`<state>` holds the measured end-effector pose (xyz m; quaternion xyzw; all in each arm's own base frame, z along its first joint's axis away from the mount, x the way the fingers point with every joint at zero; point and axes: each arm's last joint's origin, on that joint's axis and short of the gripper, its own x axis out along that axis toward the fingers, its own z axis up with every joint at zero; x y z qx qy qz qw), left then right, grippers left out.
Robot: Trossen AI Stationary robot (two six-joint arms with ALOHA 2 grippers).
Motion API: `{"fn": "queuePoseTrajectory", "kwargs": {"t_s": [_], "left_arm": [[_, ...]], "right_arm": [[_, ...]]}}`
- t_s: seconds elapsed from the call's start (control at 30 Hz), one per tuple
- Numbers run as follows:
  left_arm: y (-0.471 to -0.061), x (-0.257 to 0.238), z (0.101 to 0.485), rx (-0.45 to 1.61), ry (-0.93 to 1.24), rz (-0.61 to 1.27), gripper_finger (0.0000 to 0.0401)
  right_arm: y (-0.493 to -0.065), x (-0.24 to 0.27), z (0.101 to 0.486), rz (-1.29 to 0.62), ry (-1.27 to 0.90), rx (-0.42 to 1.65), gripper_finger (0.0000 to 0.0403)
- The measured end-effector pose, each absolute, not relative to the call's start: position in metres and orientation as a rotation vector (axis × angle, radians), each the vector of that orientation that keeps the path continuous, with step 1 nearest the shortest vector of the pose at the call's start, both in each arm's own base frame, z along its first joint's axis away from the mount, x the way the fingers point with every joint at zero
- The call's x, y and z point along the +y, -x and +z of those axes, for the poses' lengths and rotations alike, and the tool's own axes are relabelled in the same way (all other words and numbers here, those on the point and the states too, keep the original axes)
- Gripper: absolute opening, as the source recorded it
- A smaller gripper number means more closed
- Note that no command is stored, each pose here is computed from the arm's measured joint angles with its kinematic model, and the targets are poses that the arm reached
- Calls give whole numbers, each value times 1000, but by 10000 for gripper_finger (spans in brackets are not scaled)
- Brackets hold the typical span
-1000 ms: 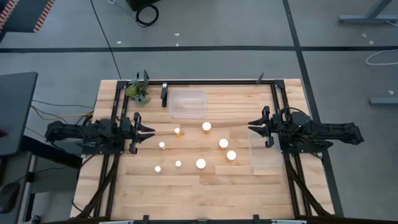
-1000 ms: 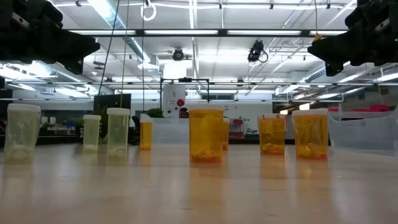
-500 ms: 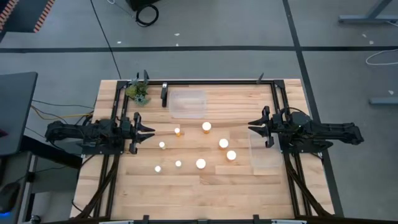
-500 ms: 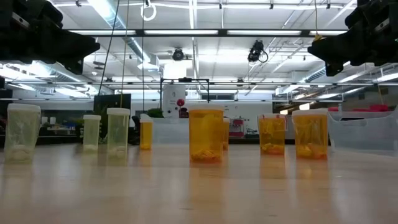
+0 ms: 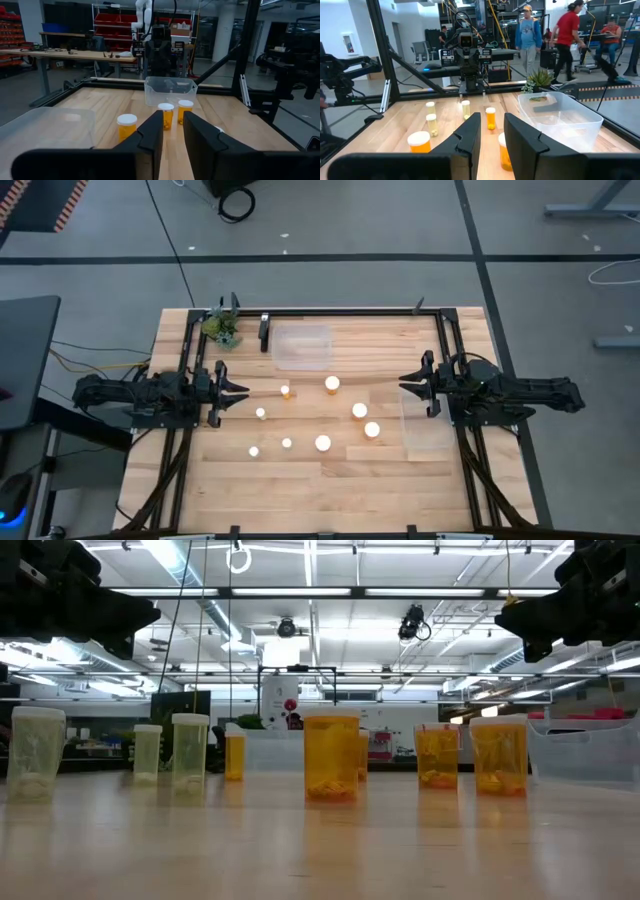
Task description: Pick and place medicine bottles into bin by pill shape (circle, oval)
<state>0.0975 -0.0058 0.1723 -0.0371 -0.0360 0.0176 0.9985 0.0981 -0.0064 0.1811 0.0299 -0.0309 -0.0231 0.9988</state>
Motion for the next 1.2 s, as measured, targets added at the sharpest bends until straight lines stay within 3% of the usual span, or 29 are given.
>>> {"fn": "queuePoseTrajectory", "kwargs": {"t_s": [0.67,0.77,1.0,1.2], "left_arm": [[-97,-6,172,-75,228,29,84],[-97,-6,172,-75,228,30,88],[-97,-6,172,-75,224,30,88],[-97,-6,172,-75,225,30,84]], "right_arm": [[-98,-6,185,-54,118,-97,92],[-98,-6,187,-52,64,-117,92],[-98,-9,186,-113,-309,-131,92],[-98,-9,186,-111,-339,-136,92]]}}
